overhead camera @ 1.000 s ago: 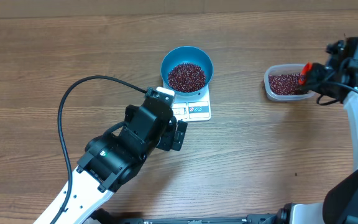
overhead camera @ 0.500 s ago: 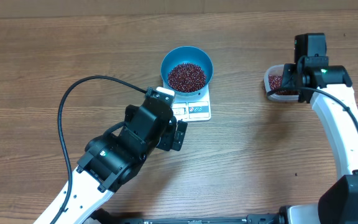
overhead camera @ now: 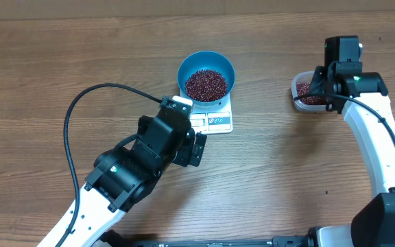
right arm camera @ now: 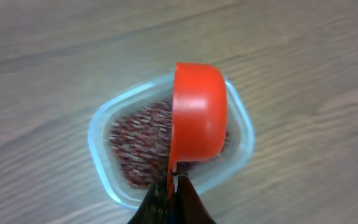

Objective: Scoop item into bowl and weigh 150g on scale
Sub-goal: 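Dip the red scoop into the beans to refill it, then carry the filled scoop left and tip it over the blue bowl, then tilt the red scoop over the blue bowl to pour beans, then carry the empty scoop right back over the bean container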

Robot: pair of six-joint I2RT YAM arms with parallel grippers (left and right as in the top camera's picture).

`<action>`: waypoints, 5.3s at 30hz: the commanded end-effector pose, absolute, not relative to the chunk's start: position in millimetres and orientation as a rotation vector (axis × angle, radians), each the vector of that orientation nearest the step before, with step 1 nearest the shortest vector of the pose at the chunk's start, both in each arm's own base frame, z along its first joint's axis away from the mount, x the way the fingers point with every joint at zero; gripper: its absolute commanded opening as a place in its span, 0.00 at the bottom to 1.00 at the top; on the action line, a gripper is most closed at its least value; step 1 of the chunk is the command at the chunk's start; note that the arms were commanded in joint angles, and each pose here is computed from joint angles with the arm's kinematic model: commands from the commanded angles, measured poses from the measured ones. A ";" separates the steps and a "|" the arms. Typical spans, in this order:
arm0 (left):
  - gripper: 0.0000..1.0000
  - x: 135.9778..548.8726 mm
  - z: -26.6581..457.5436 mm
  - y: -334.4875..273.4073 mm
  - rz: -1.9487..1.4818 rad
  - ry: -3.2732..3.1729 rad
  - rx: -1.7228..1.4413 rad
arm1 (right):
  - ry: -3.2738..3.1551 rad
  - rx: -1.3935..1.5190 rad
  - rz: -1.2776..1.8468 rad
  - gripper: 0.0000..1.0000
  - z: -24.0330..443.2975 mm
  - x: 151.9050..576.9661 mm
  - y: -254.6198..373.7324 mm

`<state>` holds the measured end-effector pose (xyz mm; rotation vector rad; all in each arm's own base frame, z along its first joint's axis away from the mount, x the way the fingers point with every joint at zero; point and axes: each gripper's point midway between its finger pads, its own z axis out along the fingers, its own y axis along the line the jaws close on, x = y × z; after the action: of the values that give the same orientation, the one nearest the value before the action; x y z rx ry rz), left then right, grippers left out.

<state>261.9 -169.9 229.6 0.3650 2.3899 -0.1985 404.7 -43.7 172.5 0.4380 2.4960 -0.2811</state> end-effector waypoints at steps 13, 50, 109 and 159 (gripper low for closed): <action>1.00 262.5 228.0 -171.3 -0.193 2.389 0.390 | 2.227 -0.219 0.188 0.04 233.1 443.1 133.8; 0.99 262.5 228.0 -171.3 -0.193 2.389 0.390 | 2.362 -0.523 0.537 0.04 162.0 416.0 238.2; 1.00 262.5 228.0 -171.3 -0.193 2.389 0.390 | 2.368 -0.771 0.390 0.04 122.6 418.1 234.0; 1.00 262.5 228.0 -171.3 -0.193 2.389 0.390 | 2.289 -0.482 0.747 0.04 190.8 422.2 227.6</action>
<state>262.0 -169.9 229.7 0.3649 2.3895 -0.1987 422.6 233.1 165.8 -0.5238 2.3330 0.6564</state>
